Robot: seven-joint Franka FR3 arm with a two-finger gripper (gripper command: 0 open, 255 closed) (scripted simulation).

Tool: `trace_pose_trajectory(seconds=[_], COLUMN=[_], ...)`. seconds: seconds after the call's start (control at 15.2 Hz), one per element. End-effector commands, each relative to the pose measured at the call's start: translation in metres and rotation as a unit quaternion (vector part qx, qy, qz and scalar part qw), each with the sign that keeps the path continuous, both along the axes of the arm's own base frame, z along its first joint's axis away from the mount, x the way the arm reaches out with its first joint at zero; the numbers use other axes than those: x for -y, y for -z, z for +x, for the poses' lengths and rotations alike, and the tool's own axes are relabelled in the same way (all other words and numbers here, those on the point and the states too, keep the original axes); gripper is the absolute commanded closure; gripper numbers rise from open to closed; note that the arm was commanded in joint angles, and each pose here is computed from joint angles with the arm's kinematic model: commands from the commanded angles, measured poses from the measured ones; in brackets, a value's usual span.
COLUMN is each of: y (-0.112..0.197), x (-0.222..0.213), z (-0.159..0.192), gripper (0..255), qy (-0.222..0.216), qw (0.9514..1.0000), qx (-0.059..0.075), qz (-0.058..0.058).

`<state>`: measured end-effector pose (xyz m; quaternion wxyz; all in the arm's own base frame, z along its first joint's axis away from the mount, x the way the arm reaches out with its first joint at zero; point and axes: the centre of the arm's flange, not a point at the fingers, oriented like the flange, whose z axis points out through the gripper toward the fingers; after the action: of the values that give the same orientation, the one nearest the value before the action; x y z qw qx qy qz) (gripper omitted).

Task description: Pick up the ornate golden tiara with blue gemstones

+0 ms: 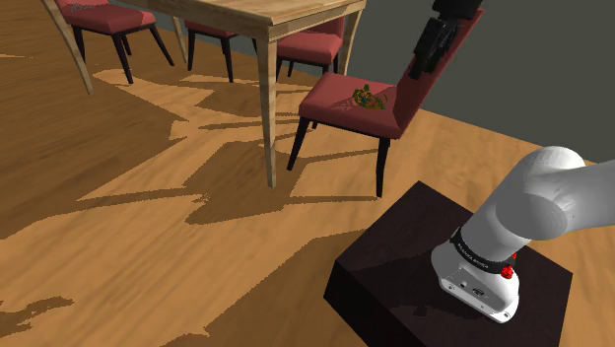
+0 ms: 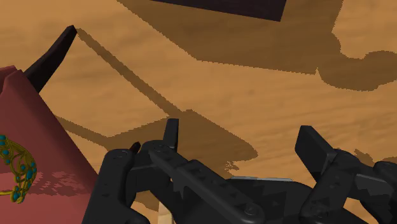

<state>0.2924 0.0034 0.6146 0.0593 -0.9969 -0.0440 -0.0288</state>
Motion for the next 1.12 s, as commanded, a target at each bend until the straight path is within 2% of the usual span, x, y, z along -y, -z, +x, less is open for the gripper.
trace_pose_trajectory(seconds=[0.0,1.06], y=[0.0,0.093], x=[0.0,0.109], z=[0.0,0.152], gripper=[0,0], qy=[0.0,0.034], qw=[1.0,0.9985], qx=[0.0,-0.024], qz=[0.0,-0.036])
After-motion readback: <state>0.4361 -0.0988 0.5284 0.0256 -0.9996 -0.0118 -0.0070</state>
